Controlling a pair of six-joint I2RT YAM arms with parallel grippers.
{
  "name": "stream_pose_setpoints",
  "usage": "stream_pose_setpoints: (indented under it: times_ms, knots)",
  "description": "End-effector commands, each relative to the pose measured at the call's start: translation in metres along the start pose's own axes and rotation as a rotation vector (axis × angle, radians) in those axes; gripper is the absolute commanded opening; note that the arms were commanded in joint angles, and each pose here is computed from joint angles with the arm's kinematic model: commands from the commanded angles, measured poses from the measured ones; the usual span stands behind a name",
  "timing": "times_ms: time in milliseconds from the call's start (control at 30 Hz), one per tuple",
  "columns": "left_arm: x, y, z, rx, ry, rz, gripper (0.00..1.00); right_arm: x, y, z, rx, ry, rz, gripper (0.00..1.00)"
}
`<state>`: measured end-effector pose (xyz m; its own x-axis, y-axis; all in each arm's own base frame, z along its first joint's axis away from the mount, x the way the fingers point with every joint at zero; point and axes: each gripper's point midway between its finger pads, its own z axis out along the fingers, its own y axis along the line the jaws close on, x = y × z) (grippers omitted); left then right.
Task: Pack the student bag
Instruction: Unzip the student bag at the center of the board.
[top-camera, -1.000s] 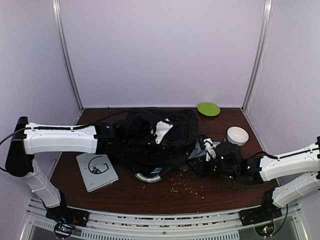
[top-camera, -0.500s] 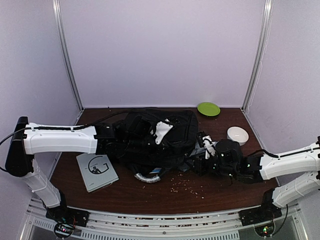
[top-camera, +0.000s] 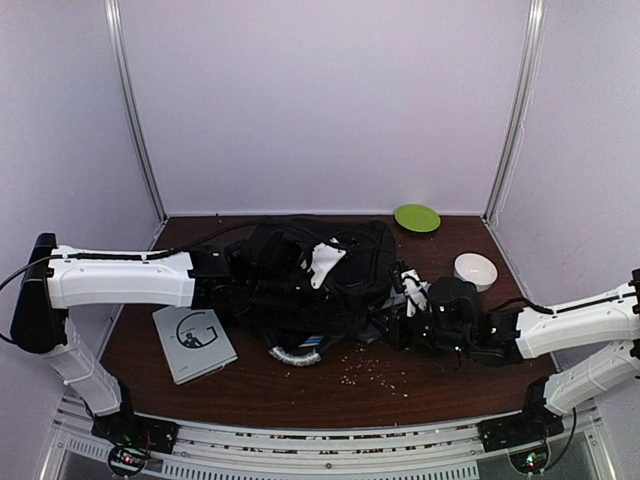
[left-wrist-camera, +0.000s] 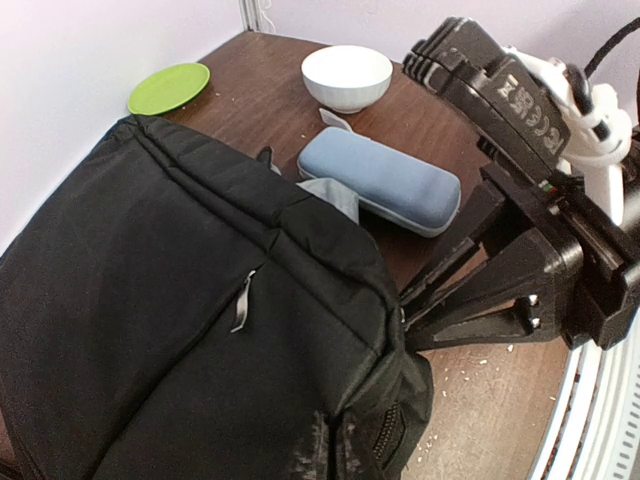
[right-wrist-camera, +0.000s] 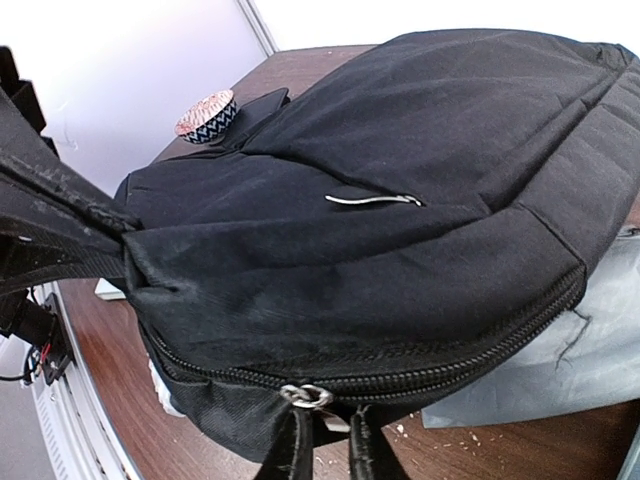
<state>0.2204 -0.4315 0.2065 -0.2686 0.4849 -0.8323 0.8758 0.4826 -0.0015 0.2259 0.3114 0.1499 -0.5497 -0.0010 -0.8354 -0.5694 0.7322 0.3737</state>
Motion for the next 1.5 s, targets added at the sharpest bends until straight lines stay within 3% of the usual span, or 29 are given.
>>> stream_pose_setpoints:
  times_ms: [0,167,767,900,967,1200,1467]
  knots:
    - [-0.048,-0.012,-0.024,0.061,-0.172,-0.012,0.0,-0.02,0.008,0.002,-0.011,-0.053,-0.008,0.08]
    - [-0.047,-0.01,-0.024,0.048,-0.171,-0.014,0.0,-0.018,0.007,-0.002,-0.017,-0.051,-0.016,0.0]
    - [-0.048,-0.003,-0.02,0.004,-0.167,-0.021,0.0,0.0,0.005,-0.023,-0.075,-0.038,0.033,0.0]
    - [-0.051,-0.003,-0.023,0.007,-0.165,-0.026,0.0,-0.015,0.003,-0.033,-0.07,-0.105,0.037,0.43]
    - [-0.053,-0.005,-0.025,0.017,-0.164,-0.024,0.0,-0.018,0.002,-0.033,-0.046,-0.103,0.034,0.53]
    - [-0.056,-0.005,-0.027,0.021,-0.172,-0.024,0.0,-0.016,0.002,-0.015,0.008,-0.022,0.039,0.55]
    - [-0.055,-0.007,-0.028,0.028,-0.173,-0.02,0.0,-0.02,0.014,0.0,-0.018,-0.016,0.061,0.42]
